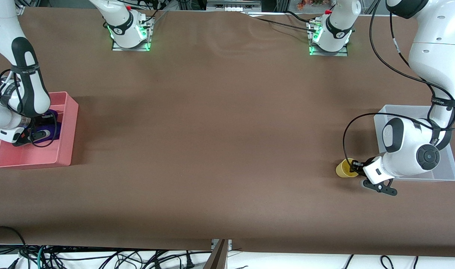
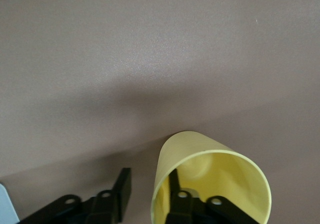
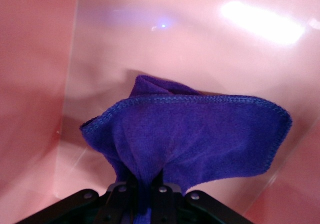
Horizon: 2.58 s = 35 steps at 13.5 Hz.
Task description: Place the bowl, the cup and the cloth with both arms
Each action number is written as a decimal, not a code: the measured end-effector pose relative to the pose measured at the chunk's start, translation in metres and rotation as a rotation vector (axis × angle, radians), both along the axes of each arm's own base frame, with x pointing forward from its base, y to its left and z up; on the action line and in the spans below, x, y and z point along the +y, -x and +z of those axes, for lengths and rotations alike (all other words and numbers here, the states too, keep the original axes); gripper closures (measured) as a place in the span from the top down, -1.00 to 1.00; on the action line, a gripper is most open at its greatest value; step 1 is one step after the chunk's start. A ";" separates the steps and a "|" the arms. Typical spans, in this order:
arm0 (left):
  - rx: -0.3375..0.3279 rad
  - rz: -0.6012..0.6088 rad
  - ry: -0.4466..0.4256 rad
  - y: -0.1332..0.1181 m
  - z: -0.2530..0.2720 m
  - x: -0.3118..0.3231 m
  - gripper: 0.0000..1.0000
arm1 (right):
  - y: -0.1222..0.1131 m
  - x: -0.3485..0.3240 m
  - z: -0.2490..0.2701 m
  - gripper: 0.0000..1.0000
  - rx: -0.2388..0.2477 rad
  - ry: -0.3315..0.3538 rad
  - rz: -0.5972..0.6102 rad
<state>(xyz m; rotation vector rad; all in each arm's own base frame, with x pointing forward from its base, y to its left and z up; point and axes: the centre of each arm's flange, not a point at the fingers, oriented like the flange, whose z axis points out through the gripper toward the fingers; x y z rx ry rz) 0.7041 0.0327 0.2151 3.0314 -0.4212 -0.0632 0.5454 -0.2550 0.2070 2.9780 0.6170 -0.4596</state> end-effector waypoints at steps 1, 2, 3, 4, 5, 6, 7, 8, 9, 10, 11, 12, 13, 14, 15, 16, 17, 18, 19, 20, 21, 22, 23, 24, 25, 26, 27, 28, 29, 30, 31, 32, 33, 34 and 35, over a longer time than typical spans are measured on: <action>-0.004 0.002 0.000 -0.001 0.002 0.000 -0.57 | 0.002 -0.004 -0.001 -0.75 0.001 -0.004 -0.006; -0.003 0.002 0.000 -0.002 0.005 0.000 -0.81 | 0.004 -0.007 -0.002 -0.68 -0.002 -0.013 -0.018; 0.008 0.002 -0.002 -0.002 0.009 0.000 -0.94 | 0.005 -0.009 -0.002 -0.68 -0.007 -0.022 -0.029; 0.027 0.001 -0.006 -0.001 0.018 0.001 -0.93 | 0.005 -0.009 -0.002 -0.53 -0.011 -0.025 -0.035; 0.056 -0.001 -0.012 -0.001 0.034 0.002 -0.93 | 0.003 -0.010 0.000 -0.37 -0.016 -0.025 -0.036; 0.102 -0.003 -0.021 -0.001 0.058 0.004 -0.93 | 0.000 -0.010 0.004 -0.15 -0.027 -0.023 -0.037; 0.154 -0.002 -0.031 0.000 0.090 0.008 -0.93 | -0.006 -0.011 0.014 0.03 -0.039 -0.022 -0.038; 0.196 -0.005 -0.040 0.003 0.121 0.014 -0.93 | -0.015 -0.011 0.031 0.26 -0.043 -0.026 -0.041; 0.227 -0.021 -0.047 0.007 0.146 0.022 -0.93 | -0.026 -0.009 0.055 0.44 -0.044 -0.038 -0.046; 0.246 -0.052 -0.062 0.013 0.163 0.032 -0.93 | -0.039 -0.004 0.086 0.67 -0.053 -0.051 -0.044; 0.258 -0.079 -0.103 0.019 0.171 0.048 -0.93 | -0.056 0.010 0.123 0.85 -0.076 -0.066 -0.026; 0.267 -0.098 -0.138 0.023 0.173 0.069 -0.93 | -0.070 0.031 0.158 1.00 -0.104 -0.075 -0.018; 0.278 -0.115 -0.153 0.029 0.171 0.094 -0.93 | -0.079 0.055 0.189 1.00 -0.125 -0.080 -0.041; 0.281 -0.136 -0.147 0.035 0.164 0.122 -0.93 | -0.084 0.081 0.215 1.00 -0.137 -0.086 -0.075; 0.265 -0.161 -0.134 0.042 0.153 0.153 -0.93 | -0.086 0.111 0.239 1.00 -0.139 -0.083 -0.107; 0.238 -0.179 -0.121 0.051 0.138 0.187 -0.93 | -0.085 0.141 0.260 1.00 -0.140 -0.073 -0.135; 0.207 -0.192 -0.111 0.062 0.120 0.218 -0.93 | -0.083 0.171 0.279 1.00 -0.148 -0.065 -0.161; 0.176 -0.201 -0.105 0.073 0.101 0.242 -0.93 | -0.080 0.197 0.296 1.00 -0.161 -0.063 -0.182; 0.152 -0.204 -0.101 0.084 0.083 0.259 -0.93 | -0.074 0.219 0.315 1.00 -0.177 -0.063 -0.187; 0.141 -0.208 -0.095 0.093 0.068 0.268 -0.93 | -0.068 0.237 0.333 1.00 -0.199 -0.064 -0.176; 0.140 -0.213 -0.089 0.098 0.057 0.271 -0.93 | -0.062 0.251 0.348 1.00 -0.218 -0.063 -0.158; 0.144 -0.215 -0.082 0.102 0.050 0.271 -0.93 | -0.055 0.262 0.360 1.00 -0.223 -0.063 -0.142; 0.147 -0.218 -0.078 0.103 0.045 0.270 -0.90 | -0.049 0.269 0.367 1.00 -0.217 -0.061 -0.129; 0.146 -0.221 -0.076 0.103 0.042 0.269 -0.88 | -0.046 0.274 0.371 1.00 -0.216 -0.053 -0.119; 0.144 -0.224 -0.076 0.102 0.043 0.268 -0.71 | -0.045 0.271 0.374 1.00 -0.224 -0.046 -0.123; 0.139 -0.228 -0.078 0.100 0.046 0.266 -0.50 | -0.045 0.259 0.379 1.00 -0.237 -0.042 -0.143; 0.132 -0.232 -0.080 0.098 0.052 0.264 -0.32 | -0.044 0.246 0.388 1.00 -0.255 -0.040 -0.166; 0.128 -0.237 -0.083 0.095 0.062 0.260 -0.10 | -0.041 0.236 0.399 1.00 -0.276 -0.039 -0.181; 0.126 -0.250 -0.083 0.091 0.078 0.251 0.12 | -0.036 0.233 0.412 1.00 -0.299 -0.038 -0.187; 0.124 -0.264 -0.083 0.087 0.099 0.236 0.30 | -0.030 0.234 0.421 1.00 -0.309 -0.038 -0.189; 0.123 -0.268 -0.083 0.083 0.125 0.217 0.52 | -0.024 0.237 0.427 1.00 -0.301 -0.039 -0.208; 0.118 -0.253 -0.078 0.080 0.150 0.194 0.74 | -0.019 0.241 0.428 1.00 -0.282 -0.039 -0.254; 0.112 -0.225 -0.071 0.077 0.174 0.167 0.92 | -0.016 0.244 0.427 1.00 -0.263 -0.039 -0.301; 0.118 -0.192 -0.071 0.077 0.196 0.137 1.00 | -0.014 0.246 0.425 1.00 -0.246 -0.040 -0.329; 0.134 -0.158 -0.074 0.079 0.216 0.105 1.00 | -0.013 0.248 0.423 1.00 -0.231 -0.040 -0.342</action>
